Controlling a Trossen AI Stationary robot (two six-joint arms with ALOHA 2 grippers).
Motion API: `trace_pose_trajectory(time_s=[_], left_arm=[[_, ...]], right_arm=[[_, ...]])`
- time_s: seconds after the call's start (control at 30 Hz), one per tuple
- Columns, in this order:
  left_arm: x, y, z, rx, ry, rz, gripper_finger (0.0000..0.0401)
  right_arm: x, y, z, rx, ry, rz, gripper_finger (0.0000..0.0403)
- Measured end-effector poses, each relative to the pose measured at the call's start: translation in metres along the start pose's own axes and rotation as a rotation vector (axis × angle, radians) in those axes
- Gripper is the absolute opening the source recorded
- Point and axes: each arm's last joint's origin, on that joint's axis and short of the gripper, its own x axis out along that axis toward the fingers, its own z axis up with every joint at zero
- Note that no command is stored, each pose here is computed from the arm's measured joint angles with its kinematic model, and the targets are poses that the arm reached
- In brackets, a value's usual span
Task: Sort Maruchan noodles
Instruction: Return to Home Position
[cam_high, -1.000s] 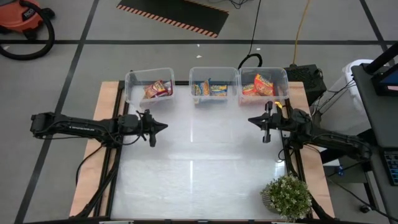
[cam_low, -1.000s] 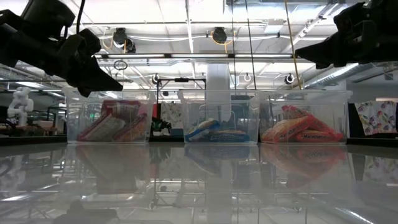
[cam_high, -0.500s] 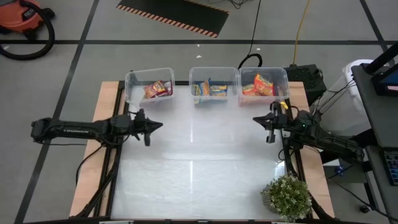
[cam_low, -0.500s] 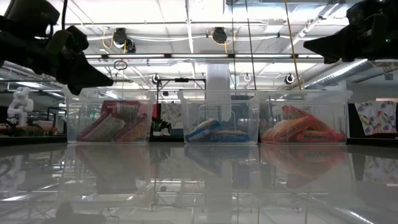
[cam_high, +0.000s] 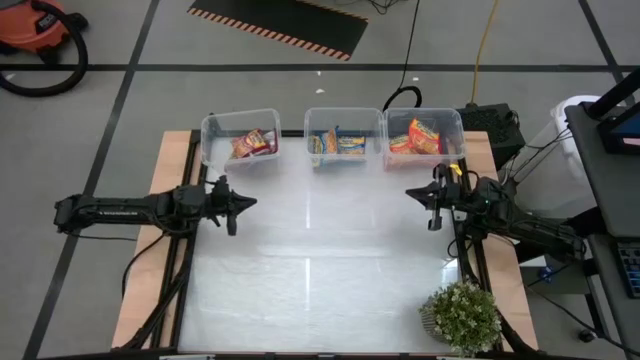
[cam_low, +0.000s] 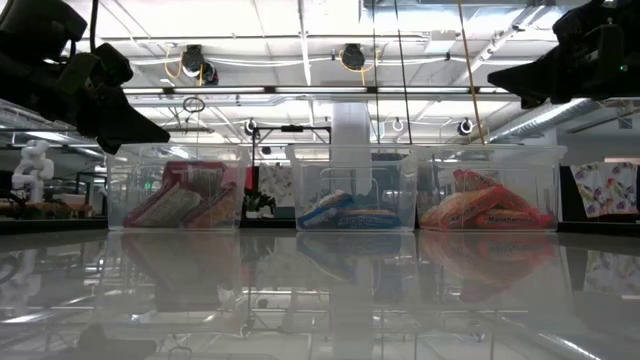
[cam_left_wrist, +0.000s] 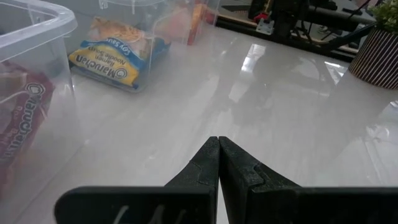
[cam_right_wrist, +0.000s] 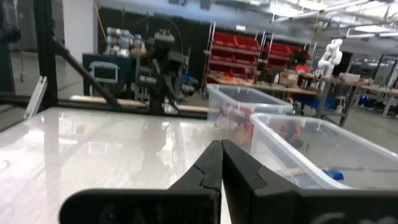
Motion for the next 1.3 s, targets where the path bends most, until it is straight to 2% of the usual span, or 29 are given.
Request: trace_pose_trajectory(time_s=[0.13, 0.27, 0.5, 0.87, 1.3], left_arm=[[0.0, 0.0, 0.0, 0.0, 0.001, 0.001, 0.001], [0.0, 0.0, 0.0, -0.002, 0.0, 0.008, 0.001], [0.0, 0.001, 0.002, -0.014, -0.02, 0.017, 0.001], [0.0, 0.003, 0.003, -0.013, -0.034, 0.038, 0.001], [0.0, 0.003, 0.003, -0.02, -0.034, 0.037, 0.001]], right_arm=[[0.002, 0.002, -0.002, 0.003, -0.061, 0.014, 0.0], [0.002, 0.002, 0.006, 0.028, -0.194, 0.008, 0.0], [0.001, 0.001, 0.009, -0.005, -0.214, -0.057, 0.0], [0.003, 0.003, -0.005, 0.056, -0.067, -0.003, 0.0], [0.004, 0.013, -0.007, 0.133, -0.045, 0.07, 0.0]])
